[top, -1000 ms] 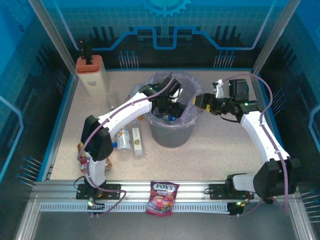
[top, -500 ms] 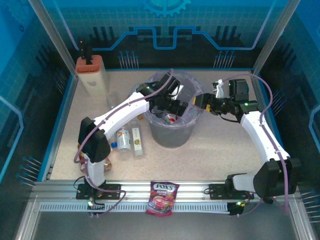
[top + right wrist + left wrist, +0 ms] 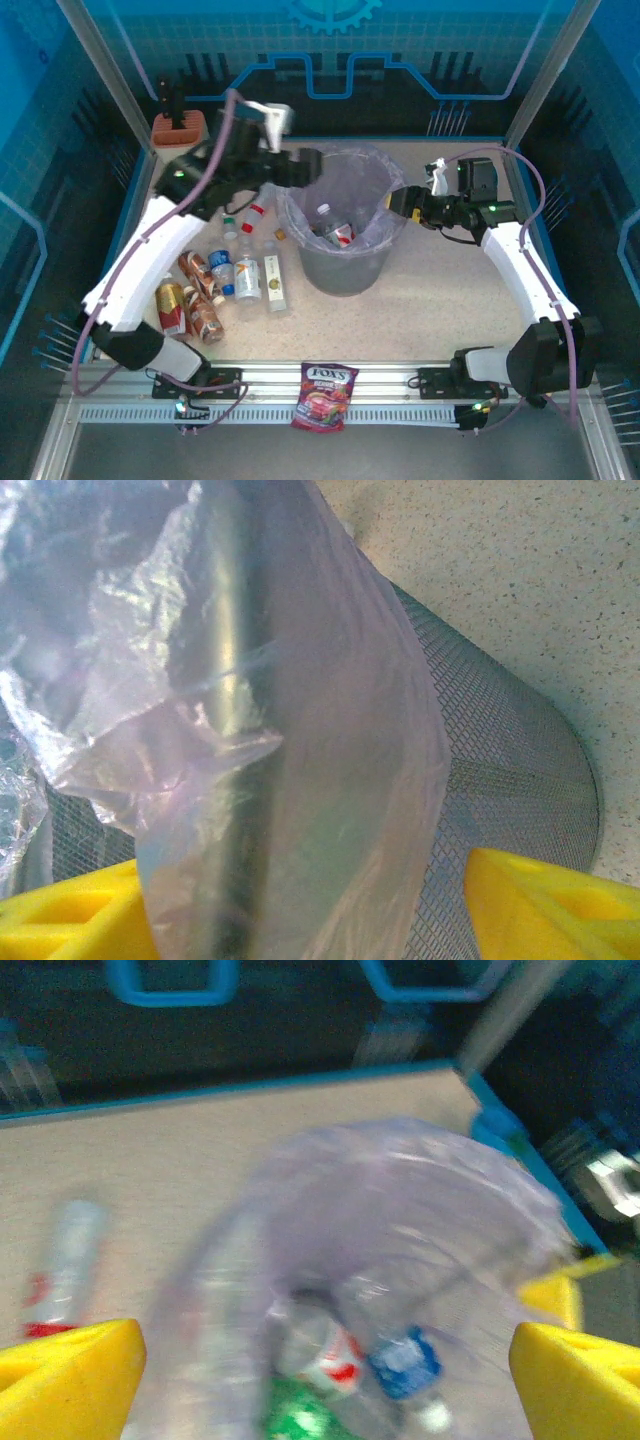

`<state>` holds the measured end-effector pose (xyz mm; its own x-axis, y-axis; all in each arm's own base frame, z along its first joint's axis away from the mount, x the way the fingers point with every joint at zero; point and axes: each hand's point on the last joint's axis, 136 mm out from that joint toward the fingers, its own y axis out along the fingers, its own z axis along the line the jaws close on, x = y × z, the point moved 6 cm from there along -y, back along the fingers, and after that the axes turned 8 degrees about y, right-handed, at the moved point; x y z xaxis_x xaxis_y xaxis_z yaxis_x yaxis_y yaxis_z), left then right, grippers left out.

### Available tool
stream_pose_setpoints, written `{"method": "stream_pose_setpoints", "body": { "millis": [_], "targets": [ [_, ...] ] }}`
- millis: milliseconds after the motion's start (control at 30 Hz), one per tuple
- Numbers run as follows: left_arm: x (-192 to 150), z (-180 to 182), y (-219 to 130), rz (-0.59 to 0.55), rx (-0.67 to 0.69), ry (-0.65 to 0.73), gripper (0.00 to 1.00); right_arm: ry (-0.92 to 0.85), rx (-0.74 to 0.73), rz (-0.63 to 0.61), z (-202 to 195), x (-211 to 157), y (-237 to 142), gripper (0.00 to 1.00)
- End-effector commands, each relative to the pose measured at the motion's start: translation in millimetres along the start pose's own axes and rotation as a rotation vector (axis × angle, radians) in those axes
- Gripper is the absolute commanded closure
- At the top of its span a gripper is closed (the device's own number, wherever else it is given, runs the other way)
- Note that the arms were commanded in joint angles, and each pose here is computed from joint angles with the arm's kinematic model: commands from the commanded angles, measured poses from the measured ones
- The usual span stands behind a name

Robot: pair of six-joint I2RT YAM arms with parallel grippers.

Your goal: Put the plastic bottles in the bin

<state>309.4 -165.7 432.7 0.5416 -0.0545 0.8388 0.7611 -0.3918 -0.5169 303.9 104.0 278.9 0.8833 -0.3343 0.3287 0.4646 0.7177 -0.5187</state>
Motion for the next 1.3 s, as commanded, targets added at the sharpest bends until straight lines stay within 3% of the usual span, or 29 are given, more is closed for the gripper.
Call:
{"method": "stream_pose_setpoints", "body": {
  "millis": [0,200,500,800,1067,1267],
  "targets": [
    [-28,59,-1,0.085,0.156,-0.123,0.05,-0.018,-0.034,0.015,0,-2,3,0.27],
    [-76,154,17,0.137,0.314,-0.345,0.06,-0.029,-0.039,0.018,2,-1,2,0.27],
    [-141,233,95,0.286,0.437,-0.454,0.02,-0.05,-0.053,0.024,3,-3,0,0.26],
    [-179,263,159,0.417,0.457,-0.476,0.01,-0.049,-0.062,0.027,1,-3,2,0.26],
    [-214,270,184,0.492,0.451,-0.507,0.03,-0.047,-0.067,0.031,-1,-3,5,0.25],
    [-223,272,192,0.514,0.442,-0.504,0.11,-0.044,-0.062,0.032,-1,-3,7,0.26]
  ]
}}
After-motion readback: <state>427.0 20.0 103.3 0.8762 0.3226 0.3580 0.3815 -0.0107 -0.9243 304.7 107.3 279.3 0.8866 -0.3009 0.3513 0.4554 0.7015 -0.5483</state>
